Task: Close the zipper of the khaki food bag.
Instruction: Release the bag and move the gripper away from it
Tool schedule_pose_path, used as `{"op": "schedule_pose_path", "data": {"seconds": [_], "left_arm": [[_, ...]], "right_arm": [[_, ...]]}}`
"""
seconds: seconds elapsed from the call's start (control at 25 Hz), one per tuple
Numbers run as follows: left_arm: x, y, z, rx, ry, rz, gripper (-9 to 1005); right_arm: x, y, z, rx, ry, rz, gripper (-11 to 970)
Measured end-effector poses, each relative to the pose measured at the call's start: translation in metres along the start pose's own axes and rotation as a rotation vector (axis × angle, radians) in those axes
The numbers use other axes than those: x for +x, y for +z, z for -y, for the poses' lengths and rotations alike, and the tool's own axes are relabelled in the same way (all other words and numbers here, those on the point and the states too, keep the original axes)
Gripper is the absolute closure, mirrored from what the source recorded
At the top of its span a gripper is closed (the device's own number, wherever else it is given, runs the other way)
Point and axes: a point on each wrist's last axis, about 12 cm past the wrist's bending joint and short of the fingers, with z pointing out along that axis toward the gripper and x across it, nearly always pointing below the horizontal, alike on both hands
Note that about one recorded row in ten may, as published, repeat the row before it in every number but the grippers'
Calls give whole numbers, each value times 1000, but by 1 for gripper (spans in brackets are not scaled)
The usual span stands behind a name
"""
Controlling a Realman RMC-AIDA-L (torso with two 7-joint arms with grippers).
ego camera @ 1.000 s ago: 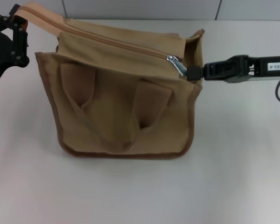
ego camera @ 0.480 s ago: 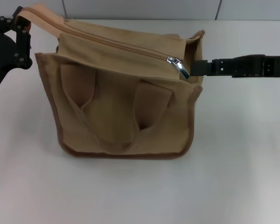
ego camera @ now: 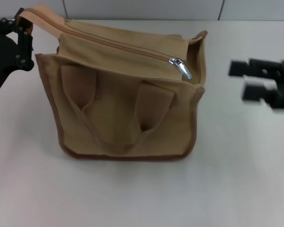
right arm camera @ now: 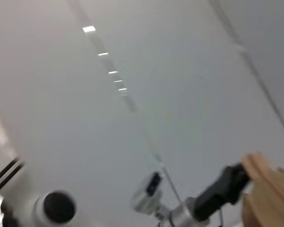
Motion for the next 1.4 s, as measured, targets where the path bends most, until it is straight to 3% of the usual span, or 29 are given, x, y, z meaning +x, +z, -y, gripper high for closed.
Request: {"op": "schedule_pose_path", "data": {"seconds": [0.12, 0.24, 0.32, 0.56, 0.84, 1.08, 1.16, 1.2, 1.24, 1.28, 1.4], "left_arm": [[1, 1, 2, 15, -3, -6, 974], [1, 1, 4, 27, -6, -10, 966], [2, 0, 5, 29, -12, -16, 960], [4, -3, 6, 32, -42, -33, 943], [3, -5, 2, 46, -131, -43, 924], [-7, -13, -17, 81, -303, -76, 907], [-7, -13, -17, 81, -303, -76, 902], [-13, -14, -24, 123, -381, -111, 899], [-13, -14, -24, 123, -381, -111, 873], [-21, -16, -33, 185, -466, -164, 846], [-21, -16, -33, 185, -466, -164, 766]], "right_arm": [[17, -7, -12, -31, -147, -18, 184], [30, -6, -16, -37, -191, -46, 176], [52, -1, -19, -45, -242, -113, 176], [83, 5, -15, 12, -239, -196, 176], [88, 5, -15, 12, -219, -196, 176], [86, 6, -14, 10, -218, -198, 176], [86, 6, -13, 11, -219, -198, 176], [86, 6, -13, 13, -219, -200, 176], [86, 6, -13, 14, -219, -201, 176], [86, 6, -12, 16, -219, -202, 176], [86, 6, -12, 20, -219, -205, 176]]}}
